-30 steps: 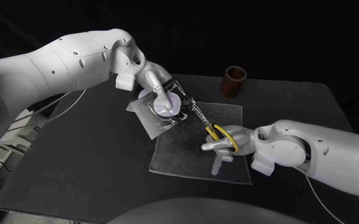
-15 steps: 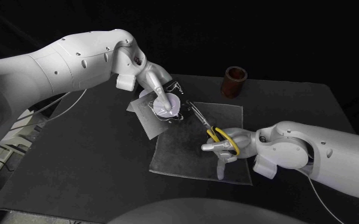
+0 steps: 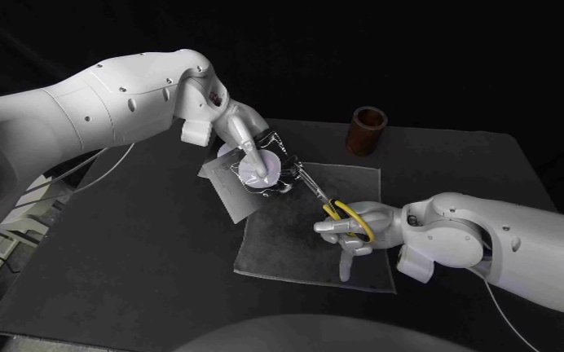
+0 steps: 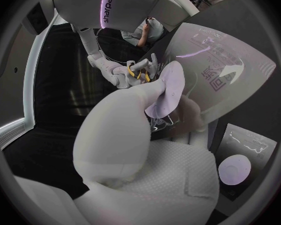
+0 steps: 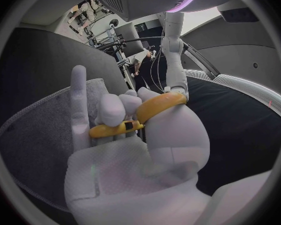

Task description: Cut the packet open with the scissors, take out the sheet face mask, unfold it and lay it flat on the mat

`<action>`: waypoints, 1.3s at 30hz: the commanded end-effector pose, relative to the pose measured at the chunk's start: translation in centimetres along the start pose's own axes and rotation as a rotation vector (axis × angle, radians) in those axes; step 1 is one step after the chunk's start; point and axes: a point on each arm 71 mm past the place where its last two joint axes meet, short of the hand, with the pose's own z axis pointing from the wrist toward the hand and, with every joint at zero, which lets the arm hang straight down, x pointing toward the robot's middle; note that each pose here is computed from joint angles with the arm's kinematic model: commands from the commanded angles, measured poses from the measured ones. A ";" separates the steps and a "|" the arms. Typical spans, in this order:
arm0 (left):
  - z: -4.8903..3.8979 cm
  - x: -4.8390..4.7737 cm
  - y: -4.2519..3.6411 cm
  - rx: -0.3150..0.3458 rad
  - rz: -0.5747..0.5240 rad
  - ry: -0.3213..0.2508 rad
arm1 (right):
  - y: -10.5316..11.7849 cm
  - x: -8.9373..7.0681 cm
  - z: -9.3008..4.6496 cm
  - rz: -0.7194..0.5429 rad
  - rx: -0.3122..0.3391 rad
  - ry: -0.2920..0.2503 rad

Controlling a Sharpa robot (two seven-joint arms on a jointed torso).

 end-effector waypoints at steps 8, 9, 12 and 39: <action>0.21 0.35 -0.19 -0.011 0.033 0.032 | 0.8 -0.7 -0.1 -0.043 -0.080 -0.071; 0.21 0.36 -0.19 -0.012 0.034 0.033 | 0.8 -0.7 -0.1 -0.049 -0.078 -0.074; 0.22 0.38 -0.18 -0.015 0.037 0.035 | 0.8 -0.8 -0.1 -0.065 -0.073 -0.080; 0.16 0.36 0.06 -0.037 0.051 0.035 | 0.9 -0.2 -0.3 -0.131 -0.033 0.006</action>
